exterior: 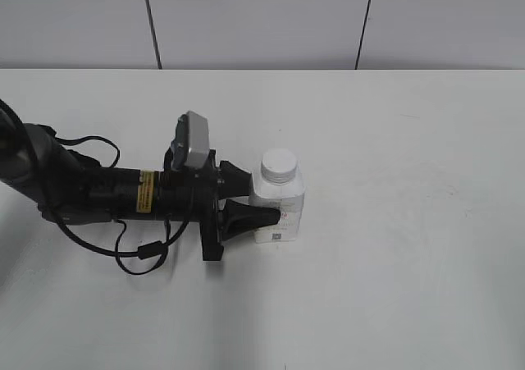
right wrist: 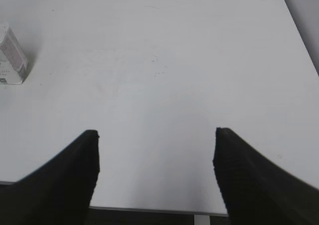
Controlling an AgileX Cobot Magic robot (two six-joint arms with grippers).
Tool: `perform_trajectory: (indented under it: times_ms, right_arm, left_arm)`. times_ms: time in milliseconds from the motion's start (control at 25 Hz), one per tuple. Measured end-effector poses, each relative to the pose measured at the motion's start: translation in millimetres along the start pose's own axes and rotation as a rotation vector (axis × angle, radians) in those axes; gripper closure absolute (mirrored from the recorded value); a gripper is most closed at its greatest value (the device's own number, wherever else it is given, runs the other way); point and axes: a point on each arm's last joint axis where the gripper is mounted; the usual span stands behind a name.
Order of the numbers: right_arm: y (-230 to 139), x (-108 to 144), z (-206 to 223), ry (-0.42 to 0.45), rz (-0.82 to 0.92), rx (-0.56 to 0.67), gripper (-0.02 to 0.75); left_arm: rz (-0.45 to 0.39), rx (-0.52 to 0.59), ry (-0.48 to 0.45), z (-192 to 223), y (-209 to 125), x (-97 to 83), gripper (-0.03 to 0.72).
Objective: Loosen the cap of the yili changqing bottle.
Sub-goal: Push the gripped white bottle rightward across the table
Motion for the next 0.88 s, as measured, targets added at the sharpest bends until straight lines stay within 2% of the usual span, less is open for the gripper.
perform_trajectory:
  times_ms: [200, 880]
  right_arm:
    - [0.0, 0.0, 0.0, 0.0, 0.0, 0.0, 0.172]
    - [0.0, 0.0, 0.0, 0.0, 0.0, 0.0, 0.172]
  left_arm:
    - [-0.001, -0.006, -0.049, -1.6, -8.0, 6.3, 0.344]
    - [0.001, -0.005, -0.057, -4.7, -9.1, 7.7, 0.348]
Point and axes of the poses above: a point on each arm's last joint axis where the gripper is mounted, z pointing out along that axis toward the gripper, x along the wrist's bending axis when the last joint is at zero, y = z × x, and after that the axes turned 14 degrees about -z, right-handed
